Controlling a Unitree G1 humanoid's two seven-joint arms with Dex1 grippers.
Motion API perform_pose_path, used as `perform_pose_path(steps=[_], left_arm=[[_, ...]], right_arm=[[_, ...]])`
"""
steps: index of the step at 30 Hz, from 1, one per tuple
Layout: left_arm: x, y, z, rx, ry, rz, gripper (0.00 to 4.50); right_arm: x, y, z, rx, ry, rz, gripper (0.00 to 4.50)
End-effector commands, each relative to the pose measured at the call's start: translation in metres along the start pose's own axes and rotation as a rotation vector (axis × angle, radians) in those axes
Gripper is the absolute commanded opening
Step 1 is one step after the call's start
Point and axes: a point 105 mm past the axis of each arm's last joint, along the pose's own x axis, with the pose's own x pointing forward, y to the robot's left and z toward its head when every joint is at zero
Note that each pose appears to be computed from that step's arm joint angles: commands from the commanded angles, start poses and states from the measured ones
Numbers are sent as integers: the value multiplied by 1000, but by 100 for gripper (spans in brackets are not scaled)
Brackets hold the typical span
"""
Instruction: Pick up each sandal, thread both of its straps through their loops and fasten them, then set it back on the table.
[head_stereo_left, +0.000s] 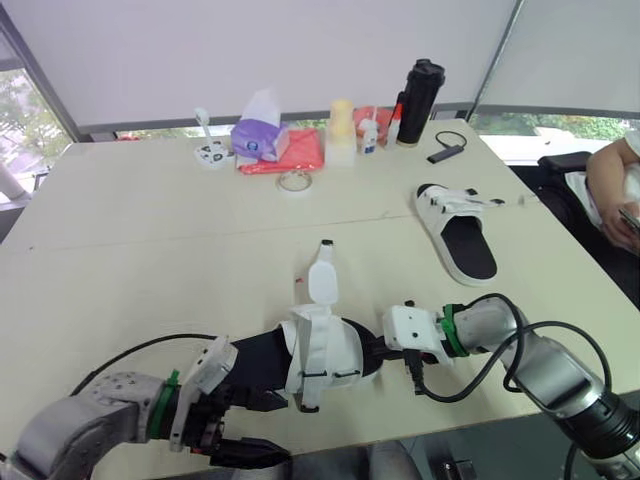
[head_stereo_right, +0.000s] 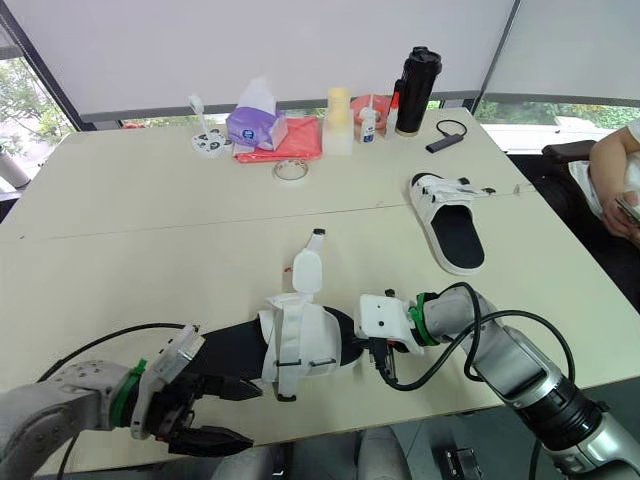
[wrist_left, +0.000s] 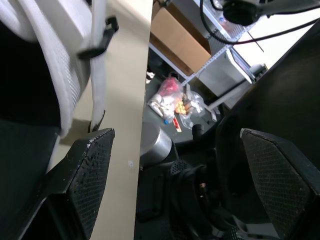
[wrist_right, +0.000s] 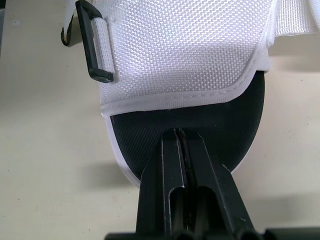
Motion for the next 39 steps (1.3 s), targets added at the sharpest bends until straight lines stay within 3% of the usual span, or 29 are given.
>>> perform_pose_path(steps=[1, 11, 25, 39], left_arm=[[8, 7, -6, 38, 17, -1, 418], [22, 20, -21, 69, 18, 24, 418], [17, 18, -10, 49, -21, 239, 418], [31, 25, -13, -18, -68, 219, 418]], right_arm=[[4, 7, -33, 100, 122, 5, 0], [2, 9, -34, 106, 127, 1, 0], [3, 8, -28, 101, 110, -6, 0], [3, 4, -19, 66, 100, -2, 0]])
